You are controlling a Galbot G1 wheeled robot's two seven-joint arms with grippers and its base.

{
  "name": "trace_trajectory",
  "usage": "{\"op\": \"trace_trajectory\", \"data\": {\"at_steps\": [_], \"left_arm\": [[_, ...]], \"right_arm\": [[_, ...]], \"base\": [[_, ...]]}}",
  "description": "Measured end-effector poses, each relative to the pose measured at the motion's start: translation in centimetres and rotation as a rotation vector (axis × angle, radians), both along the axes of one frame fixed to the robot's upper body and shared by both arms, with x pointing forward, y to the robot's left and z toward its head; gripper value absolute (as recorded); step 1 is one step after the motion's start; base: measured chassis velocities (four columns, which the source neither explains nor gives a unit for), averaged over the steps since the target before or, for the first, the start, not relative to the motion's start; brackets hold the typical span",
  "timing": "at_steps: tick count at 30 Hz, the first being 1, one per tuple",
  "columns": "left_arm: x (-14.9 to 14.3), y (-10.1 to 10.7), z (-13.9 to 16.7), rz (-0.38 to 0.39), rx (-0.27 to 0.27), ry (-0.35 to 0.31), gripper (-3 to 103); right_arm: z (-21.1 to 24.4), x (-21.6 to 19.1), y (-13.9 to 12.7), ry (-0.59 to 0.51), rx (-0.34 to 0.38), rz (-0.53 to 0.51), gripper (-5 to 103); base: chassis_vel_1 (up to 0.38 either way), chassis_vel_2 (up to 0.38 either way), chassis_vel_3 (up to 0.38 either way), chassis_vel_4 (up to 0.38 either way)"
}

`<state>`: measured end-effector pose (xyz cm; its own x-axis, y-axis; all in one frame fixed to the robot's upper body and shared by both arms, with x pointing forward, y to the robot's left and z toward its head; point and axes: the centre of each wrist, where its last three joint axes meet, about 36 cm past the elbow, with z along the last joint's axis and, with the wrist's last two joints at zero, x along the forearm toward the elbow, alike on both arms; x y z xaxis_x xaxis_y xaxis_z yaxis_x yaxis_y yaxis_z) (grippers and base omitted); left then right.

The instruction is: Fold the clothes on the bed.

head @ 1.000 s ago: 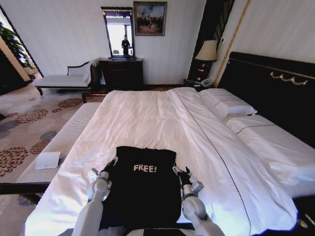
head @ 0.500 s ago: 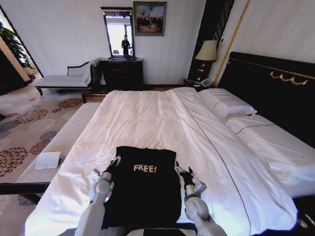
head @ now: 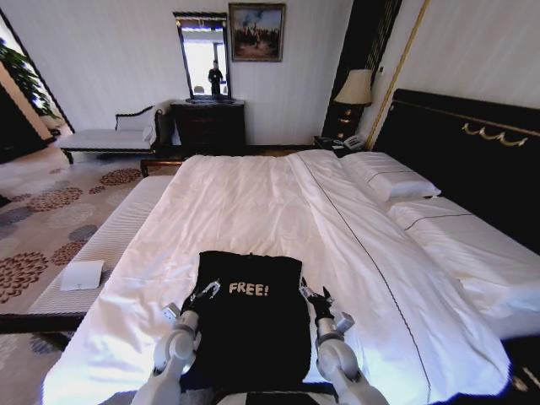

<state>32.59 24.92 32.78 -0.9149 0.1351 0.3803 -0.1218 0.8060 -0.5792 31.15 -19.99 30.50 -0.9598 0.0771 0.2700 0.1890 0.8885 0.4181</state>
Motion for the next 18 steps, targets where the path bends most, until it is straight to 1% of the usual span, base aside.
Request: {"op": "trace_trajectory", "data": {"at_steps": [3,5,7,9,10,12,13,14,15,16,18], "left_arm": [[-0.5,0.4,0.0,-0.007,0.032,0.005,100],[-0.6,0.6,0.1,-0.005,0.036,0.005,100],[-0.8,0.8,0.4,0.008,0.035,-0.002,100],[-1.1,1.3,1.1,0.042,0.013,-0.023,100],[-1.1,1.3,1.1,0.042,0.013,-0.023,100],[-1.3,1.8,1.8,0.082,0.012,-0.039,100],[-1.3,2.0,1.9,0.092,0.017,-0.042,100],[-1.1,2.5,2.1,0.115,0.042,-0.050,100],[-1.1,2.5,2.1,0.115,0.042,-0.050,100],[-0.8,2.9,2.0,0.120,0.062,-0.048,100],[-0.6,3.5,1.8,0.127,0.088,-0.038,100]], "right_arm": [[0.1,0.0,0.0,-0.002,0.000,-0.002,100],[0.1,0.0,0.0,-0.002,-0.001,-0.003,100],[0.1,0.0,0.0,-0.002,-0.001,-0.004,100],[0.2,0.3,-0.1,-0.007,-0.001,-0.003,100],[0.2,0.3,-0.1,-0.007,-0.001,-0.003,100],[0.5,1.0,-0.5,-0.013,0.012,0.004,100],[0.6,1.3,-0.6,-0.016,0.024,0.008,100],[1.1,2.1,-1.6,-0.021,0.094,0.038,100],[1.1,2.1,-1.6,-0.021,0.094,0.038,100],[1.5,2.8,-2.6,-0.020,0.148,0.066,100],[1.5,3.6,-4.1,-0.021,0.189,0.108,100]], "base": [[0.000,0.000,0.000,0.000],[0.000,0.000,0.000,0.000],[0.000,0.000,0.000,0.000],[0.000,0.000,0.000,0.000],[0.000,0.000,0.000,0.000],[0.000,0.000,0.000,0.000],[0.000,0.000,0.000,0.000],[0.000,0.000,0.000,0.000],[0.000,0.000,0.000,0.000],[0.000,0.000,0.000,0.000],[0.000,0.000,0.000,0.000]]}}
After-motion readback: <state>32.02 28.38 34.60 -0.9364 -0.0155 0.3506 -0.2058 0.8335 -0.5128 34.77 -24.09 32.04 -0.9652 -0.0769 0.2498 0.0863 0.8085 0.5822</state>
